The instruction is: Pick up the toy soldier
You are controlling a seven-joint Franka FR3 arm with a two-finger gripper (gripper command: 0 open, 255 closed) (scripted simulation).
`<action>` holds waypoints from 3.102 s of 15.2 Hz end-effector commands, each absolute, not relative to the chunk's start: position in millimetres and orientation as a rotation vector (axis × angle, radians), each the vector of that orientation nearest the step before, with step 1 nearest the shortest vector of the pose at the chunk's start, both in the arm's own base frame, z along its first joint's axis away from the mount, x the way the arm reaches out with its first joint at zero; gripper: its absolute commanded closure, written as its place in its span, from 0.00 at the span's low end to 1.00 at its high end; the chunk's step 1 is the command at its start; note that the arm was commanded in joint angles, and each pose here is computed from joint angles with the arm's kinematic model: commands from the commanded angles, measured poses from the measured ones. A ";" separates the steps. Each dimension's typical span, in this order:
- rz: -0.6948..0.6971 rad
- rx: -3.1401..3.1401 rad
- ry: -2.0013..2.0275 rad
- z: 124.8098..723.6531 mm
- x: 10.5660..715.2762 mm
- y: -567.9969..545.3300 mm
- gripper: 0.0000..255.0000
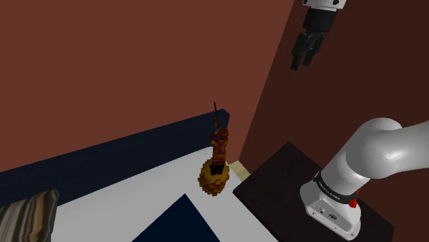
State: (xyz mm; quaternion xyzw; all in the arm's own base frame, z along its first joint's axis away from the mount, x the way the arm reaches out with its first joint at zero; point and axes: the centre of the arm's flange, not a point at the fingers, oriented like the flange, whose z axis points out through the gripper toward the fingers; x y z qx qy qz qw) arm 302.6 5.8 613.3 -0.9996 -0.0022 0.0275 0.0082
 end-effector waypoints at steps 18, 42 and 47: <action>-0.023 -3.369 0.131 521.0 322.5 247.2 0.00; -0.087 -3.492 0.211 411.6 341.9 359.9 1.00; -0.087 -3.492 0.211 416.6 342.6 360.2 1.00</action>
